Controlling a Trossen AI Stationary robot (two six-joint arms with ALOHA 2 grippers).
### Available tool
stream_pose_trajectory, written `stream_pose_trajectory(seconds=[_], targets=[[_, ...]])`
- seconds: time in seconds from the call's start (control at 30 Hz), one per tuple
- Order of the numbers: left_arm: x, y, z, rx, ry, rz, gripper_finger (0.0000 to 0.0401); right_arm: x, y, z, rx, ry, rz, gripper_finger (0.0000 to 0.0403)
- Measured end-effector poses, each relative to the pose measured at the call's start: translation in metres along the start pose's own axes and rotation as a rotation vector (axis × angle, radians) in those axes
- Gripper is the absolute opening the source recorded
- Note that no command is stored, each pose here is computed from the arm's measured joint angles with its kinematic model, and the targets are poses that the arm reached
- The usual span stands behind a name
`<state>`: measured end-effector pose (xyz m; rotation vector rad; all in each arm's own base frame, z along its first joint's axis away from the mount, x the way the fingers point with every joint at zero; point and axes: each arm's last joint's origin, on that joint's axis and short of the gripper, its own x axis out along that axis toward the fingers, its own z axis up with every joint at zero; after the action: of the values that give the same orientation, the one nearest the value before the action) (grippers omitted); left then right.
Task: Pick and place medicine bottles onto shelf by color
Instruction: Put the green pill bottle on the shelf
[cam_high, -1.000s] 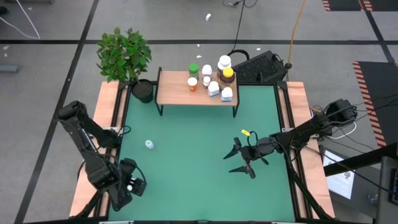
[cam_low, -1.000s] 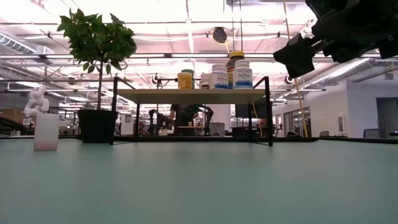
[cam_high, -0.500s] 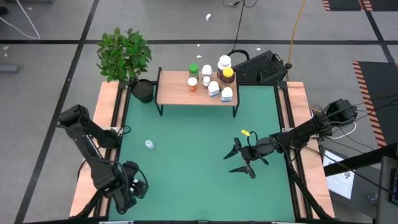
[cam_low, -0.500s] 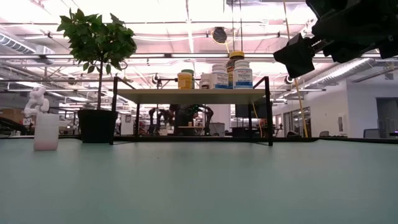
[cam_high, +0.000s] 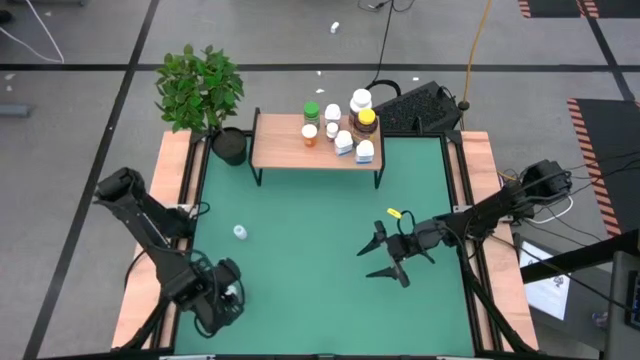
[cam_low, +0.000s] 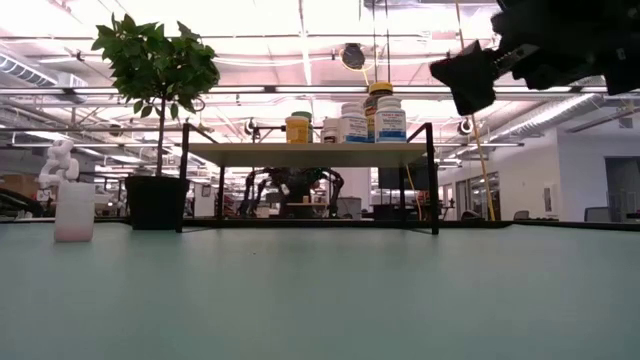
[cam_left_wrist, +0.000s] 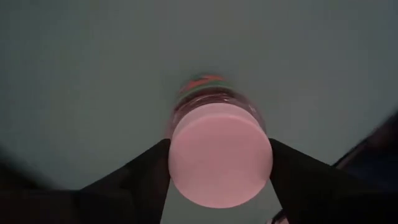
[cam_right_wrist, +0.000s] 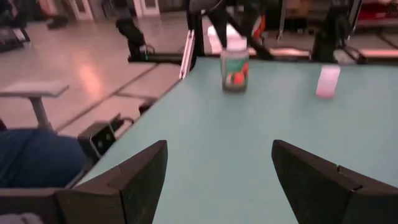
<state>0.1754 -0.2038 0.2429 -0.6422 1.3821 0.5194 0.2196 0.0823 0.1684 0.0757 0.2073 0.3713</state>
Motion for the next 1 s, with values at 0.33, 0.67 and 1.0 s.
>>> stream_pose_trajectory(seconds=[0.33,0.67,1.0], targets=[[-0.001,-0.023,0.063,0.261,-0.216,-0.220,0.0228,0.043,-0.007,-0.018,0.057,0.004,0.024,0.0281],[-0.013,-0.038,0.121,0.599,-0.545,-0.352,0.0238,0.077,-0.015,-0.016,0.124,0.018,0.164,0.0281],[-0.014,-0.041,0.146,0.911,-0.700,-0.305,0.0237,0.075,-0.019,-0.009,0.210,-0.016,0.235,0.0281]])
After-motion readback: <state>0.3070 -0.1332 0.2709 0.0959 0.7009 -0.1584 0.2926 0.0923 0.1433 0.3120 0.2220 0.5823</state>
